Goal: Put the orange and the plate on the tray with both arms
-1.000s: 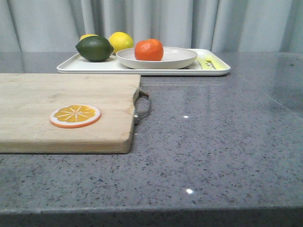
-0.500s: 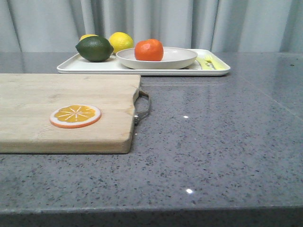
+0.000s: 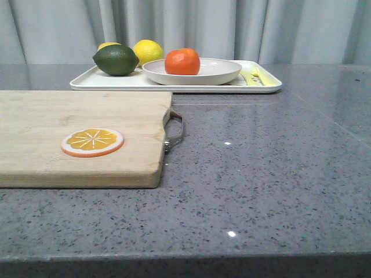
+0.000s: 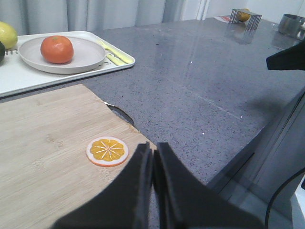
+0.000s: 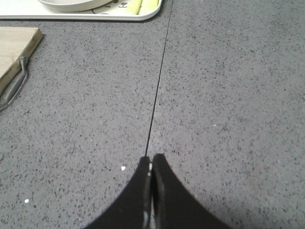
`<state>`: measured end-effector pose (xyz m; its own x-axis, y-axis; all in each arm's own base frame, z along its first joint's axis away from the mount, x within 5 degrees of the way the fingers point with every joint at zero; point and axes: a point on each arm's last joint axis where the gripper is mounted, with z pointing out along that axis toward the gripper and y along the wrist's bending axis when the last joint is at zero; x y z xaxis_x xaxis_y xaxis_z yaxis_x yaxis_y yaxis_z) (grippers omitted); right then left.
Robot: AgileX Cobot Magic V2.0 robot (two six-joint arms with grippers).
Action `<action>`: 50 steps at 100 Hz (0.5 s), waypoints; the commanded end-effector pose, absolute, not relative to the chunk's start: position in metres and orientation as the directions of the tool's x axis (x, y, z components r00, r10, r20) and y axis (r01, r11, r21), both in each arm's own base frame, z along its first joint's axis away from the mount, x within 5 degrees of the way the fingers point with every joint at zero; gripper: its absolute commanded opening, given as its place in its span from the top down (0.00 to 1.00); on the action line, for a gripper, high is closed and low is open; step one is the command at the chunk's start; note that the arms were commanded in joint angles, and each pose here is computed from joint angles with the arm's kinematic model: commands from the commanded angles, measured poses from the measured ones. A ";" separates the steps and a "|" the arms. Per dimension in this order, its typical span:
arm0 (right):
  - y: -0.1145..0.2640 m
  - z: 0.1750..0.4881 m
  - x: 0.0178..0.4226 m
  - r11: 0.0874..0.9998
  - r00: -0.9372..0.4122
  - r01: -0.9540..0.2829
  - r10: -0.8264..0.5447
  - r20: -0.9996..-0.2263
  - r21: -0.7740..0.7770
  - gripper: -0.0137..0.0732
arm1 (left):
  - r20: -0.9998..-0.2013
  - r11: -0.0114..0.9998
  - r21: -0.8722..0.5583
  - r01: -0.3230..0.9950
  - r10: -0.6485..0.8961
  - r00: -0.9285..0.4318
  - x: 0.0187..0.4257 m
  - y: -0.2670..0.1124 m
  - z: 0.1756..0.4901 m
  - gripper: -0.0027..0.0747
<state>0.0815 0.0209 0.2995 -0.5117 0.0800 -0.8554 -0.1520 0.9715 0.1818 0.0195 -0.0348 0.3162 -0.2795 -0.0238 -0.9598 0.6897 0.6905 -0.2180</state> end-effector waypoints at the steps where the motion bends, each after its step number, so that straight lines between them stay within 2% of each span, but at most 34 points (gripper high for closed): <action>1: 0.019 0.307 0.076 0.972 -0.410 -0.162 0.089 -0.908 0.168 0.91 | -0.969 0.683 -0.231 0.693 -0.100 -0.225 0.016 -0.031 0.329 0.99; 25: 0.016 0.300 0.056 0.971 -0.348 -0.174 0.096 -0.933 0.165 0.91 | -0.971 0.680 -0.228 0.697 -0.111 -0.210 0.010 -0.027 0.321 0.99; 50: 0.017 0.300 0.055 0.969 -0.342 -0.178 0.104 -0.934 0.173 0.91 | -0.970 0.677 -0.233 0.698 -0.114 -0.213 0.010 -0.027 0.321 0.99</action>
